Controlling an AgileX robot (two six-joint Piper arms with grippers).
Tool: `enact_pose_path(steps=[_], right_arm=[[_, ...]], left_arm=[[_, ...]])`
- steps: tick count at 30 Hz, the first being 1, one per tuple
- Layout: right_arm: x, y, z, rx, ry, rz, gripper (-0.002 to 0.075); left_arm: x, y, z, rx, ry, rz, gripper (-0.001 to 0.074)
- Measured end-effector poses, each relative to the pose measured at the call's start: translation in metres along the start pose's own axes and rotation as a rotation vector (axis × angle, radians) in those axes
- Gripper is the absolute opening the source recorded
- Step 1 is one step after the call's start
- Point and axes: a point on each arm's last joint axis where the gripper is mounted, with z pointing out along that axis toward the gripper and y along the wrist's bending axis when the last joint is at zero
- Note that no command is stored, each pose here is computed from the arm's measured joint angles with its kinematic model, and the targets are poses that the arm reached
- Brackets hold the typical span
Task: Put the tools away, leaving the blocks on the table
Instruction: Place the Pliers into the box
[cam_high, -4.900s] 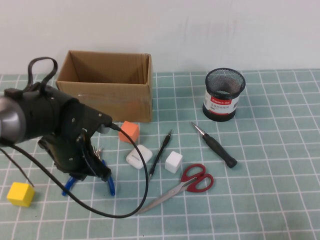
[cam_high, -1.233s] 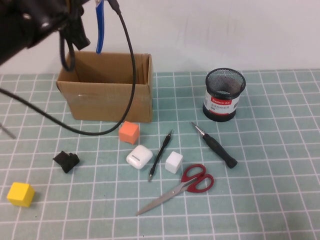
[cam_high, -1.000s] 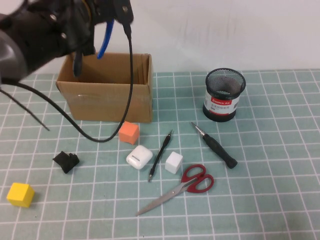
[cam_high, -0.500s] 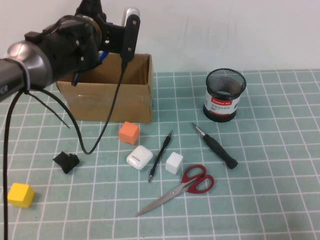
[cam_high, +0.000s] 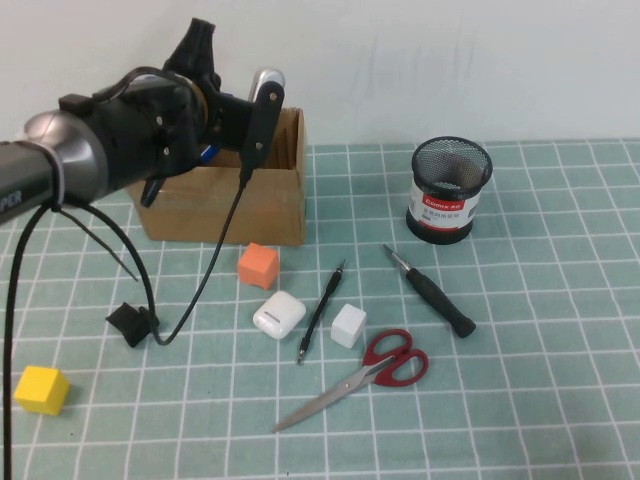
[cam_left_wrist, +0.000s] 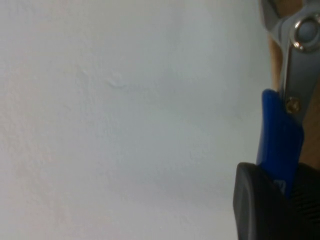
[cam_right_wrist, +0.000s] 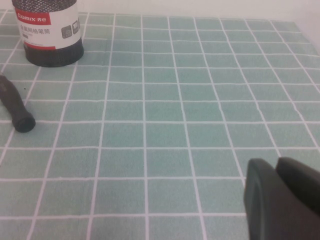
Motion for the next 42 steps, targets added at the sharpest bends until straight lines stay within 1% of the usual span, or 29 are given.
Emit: enact_pose_path(steps=[13,18,22,26,28,31,35,42], right_arm=[[0.000,0.000,0.000,0.000,0.000,0.000,-0.0008],[0.000,0.000,0.000,0.000,0.000,0.000,-0.0007],[0.000,0.000,0.000,0.000,0.000,0.000,-0.0008],[0.000,0.000,0.000,0.000,0.000,0.000,-0.0008],[0.000,0.000,0.000,0.000,0.000,0.000,-0.0008],[0.000,0.000,0.000,0.000,0.000,0.000,-0.0007],[0.000,0.000,0.000,0.000,0.000,0.000,-0.0007],[0.000,0.000,0.000,0.000,0.000,0.000,-0.0007]], left_arm=[[0.001,-0.002,0.002,-0.011,-0.024,0.017,0.0073],[0.000,-0.002,0.002,-0.007,-0.026,-0.088,0.0073],[0.001,-0.003,0.002,-0.003,-0.018,-0.128,0.0078],[0.001,-0.003,0.002,-0.002,-0.018,-0.159,0.0131],[0.001,-0.003,0.002,-0.002,-0.018,-0.178,0.0181],[0.001,-0.003,0.002,-0.001,-0.016,-0.190,0.0235],[0.003,-0.001,0.000,-0.004,-0.010,-0.196,0.0257],[0.015,0.021,-0.030,-0.050,0.051,-0.243,0.0260]])
